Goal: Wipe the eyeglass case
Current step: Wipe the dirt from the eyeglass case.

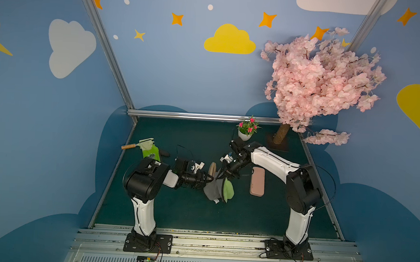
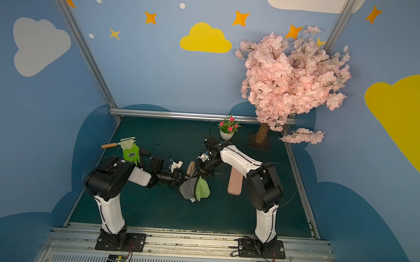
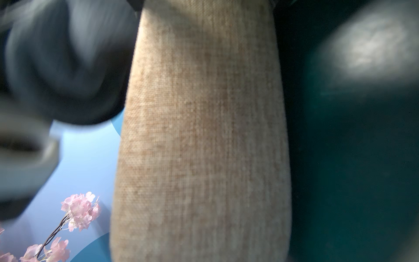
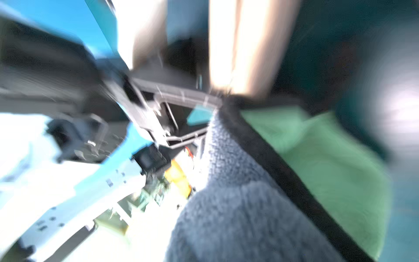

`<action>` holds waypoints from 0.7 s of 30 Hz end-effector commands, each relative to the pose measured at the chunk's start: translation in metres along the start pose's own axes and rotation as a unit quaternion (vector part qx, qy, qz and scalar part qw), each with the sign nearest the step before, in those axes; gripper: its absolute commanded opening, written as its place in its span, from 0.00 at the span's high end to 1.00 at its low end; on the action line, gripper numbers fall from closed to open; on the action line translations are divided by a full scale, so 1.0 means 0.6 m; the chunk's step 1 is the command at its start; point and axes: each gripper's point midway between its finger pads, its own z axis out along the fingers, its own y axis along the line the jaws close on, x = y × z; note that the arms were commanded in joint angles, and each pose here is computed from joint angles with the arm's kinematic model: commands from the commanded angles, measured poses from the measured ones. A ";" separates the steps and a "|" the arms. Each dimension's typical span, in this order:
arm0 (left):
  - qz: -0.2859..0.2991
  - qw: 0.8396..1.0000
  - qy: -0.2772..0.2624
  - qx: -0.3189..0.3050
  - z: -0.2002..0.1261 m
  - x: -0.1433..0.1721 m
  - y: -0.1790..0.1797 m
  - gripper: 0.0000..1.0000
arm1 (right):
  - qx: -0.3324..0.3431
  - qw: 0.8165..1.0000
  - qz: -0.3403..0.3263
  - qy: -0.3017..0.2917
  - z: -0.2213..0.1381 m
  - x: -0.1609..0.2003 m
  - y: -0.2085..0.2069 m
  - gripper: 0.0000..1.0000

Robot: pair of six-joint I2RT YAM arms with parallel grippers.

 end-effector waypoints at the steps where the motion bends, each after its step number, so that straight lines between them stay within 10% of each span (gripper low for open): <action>1: -0.045 0.998 0.013 -0.045 0.008 0.028 0.049 0.97 | 0.075 0.997 0.013 -0.027 -0.026 -0.034 -0.068 1.00; 8: -0.038 0.998 0.022 -0.043 0.013 0.030 0.043 0.97 | 0.060 0.997 0.039 0.001 0.076 -0.085 -0.067 1.00; 15: -0.029 0.999 0.018 -0.042 0.016 0.018 0.033 0.97 | -0.027 0.983 -0.018 0.179 0.187 0.113 0.032 1.00; 21: -0.024 0.998 0.020 -0.060 0.016 0.018 0.034 0.97 | -0.055 0.980 -0.070 0.179 0.140 0.169 0.080 1.00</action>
